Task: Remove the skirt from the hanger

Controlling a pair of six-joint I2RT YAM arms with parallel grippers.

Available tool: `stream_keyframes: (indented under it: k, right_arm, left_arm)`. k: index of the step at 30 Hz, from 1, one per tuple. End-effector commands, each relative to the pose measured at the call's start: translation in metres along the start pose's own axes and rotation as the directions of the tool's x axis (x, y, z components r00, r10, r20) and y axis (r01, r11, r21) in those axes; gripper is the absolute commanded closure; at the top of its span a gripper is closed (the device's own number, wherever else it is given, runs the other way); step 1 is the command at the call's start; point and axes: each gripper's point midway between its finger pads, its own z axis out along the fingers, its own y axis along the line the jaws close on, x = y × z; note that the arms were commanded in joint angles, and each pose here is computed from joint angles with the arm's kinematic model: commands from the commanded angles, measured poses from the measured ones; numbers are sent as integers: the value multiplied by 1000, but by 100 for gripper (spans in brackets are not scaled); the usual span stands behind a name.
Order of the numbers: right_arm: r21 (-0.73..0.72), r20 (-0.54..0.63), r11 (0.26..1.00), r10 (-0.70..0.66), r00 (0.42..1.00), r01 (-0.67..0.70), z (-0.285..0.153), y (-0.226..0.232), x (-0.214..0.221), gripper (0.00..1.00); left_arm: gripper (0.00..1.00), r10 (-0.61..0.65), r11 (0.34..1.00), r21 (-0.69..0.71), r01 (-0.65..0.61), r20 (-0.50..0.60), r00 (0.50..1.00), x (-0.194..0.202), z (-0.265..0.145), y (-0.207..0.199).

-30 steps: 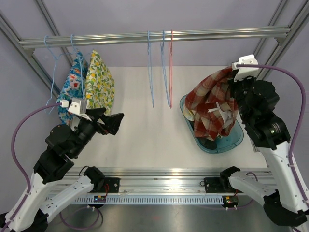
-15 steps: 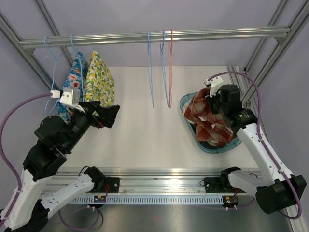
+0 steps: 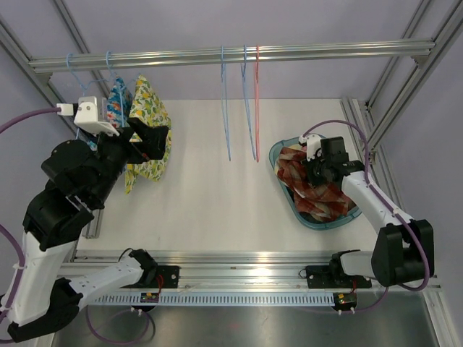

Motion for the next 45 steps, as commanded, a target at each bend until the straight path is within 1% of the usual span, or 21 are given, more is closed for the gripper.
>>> stream_keyframes:
  k: [1,3,4,5,6,8,9,11,13,16,23,25,26,28,29,31,34,39,43,44,45]
  right_arm:
    - [-147,-75,989,-20,997,8,4,12,16,100]
    - [-204,-81,979,-28,996,11,0,14,12,96]
    - [-207,-74,978,-16,997,1,-4,7,10,92]
    - [-217,-53,976,-15,998,3,-9,6,4,87]
    - [-235,-20,972,-21,1000,16,-18,5,-7,76]
    - [-229,36,973,-32,999,40,-34,0,-22,58]
    - [-227,64,972,-47,997,60,-44,-1,-32,41]
    - [-217,111,972,-63,992,86,-61,-1,-43,29]
    - [-216,143,972,-64,988,94,-75,1,-53,10]
    - [-224,176,969,-66,982,105,-95,7,-60,1]
    - [-279,215,953,-53,975,113,-122,26,-64,1]
    - [-291,217,951,-46,975,109,-126,28,-64,0]
    - [-298,220,948,-46,974,112,-129,31,-65,1]
    - [-305,222,947,-29,975,98,-133,33,-67,1]
    - [-311,228,945,-31,973,103,-136,35,-68,1]
    - [-314,242,944,-23,970,101,-142,36,-71,1]
    - [-312,265,944,-21,964,106,-150,39,-75,1]
    - [-306,272,945,-27,962,113,-157,40,-75,0]
    - [-320,288,939,-28,957,124,-162,45,-75,1]
    - [-332,295,935,-24,955,126,-164,48,-76,1]
    - [-337,298,933,-22,954,127,-165,49,-77,1]
  left_arm:
    - [1,6,995,-98,-5,9,1000,-11,7,12]
    - [1,11,991,-135,-13,-15,1000,-9,18,17]
    - [2,-5,992,-125,4,-10,1000,-15,18,14]
    - [2,-6,988,-156,2,-22,1000,-14,21,22]
    - [3,-8,985,-171,1,-38,999,-12,28,23]
    - [4,-7,980,-199,-3,-47,999,-15,31,30]
    - [4,-6,977,-214,-6,-53,999,-15,34,33]
    - [4,0,966,-257,-18,-71,997,-12,41,44]
    - [4,1,962,-273,-28,-98,995,-5,48,50]
    - [7,-12,954,-298,-25,-119,993,1,53,62]
    - [12,-31,941,-339,-8,-111,993,-3,55,88]
    - [13,-25,938,-345,-22,-129,991,1,58,94]
    - [13,-28,929,-369,-22,-129,991,1,58,104]
    - [16,-26,935,-352,-30,-154,988,7,64,111]
    - [17,-37,928,-372,-29,-169,985,14,67,124]
    - [20,-36,939,-343,-21,-161,986,15,75,128]
    - [22,-50,926,-377,-16,-164,985,26,86,151]
    - [30,-36,936,-350,-25,-165,986,36,105,162]
    - [44,8,939,-338,-62,-158,987,39,116,169]
    - [54,16,940,-334,-69,-158,987,40,117,170]
    - [61,33,941,-327,-84,-160,987,40,119,170]
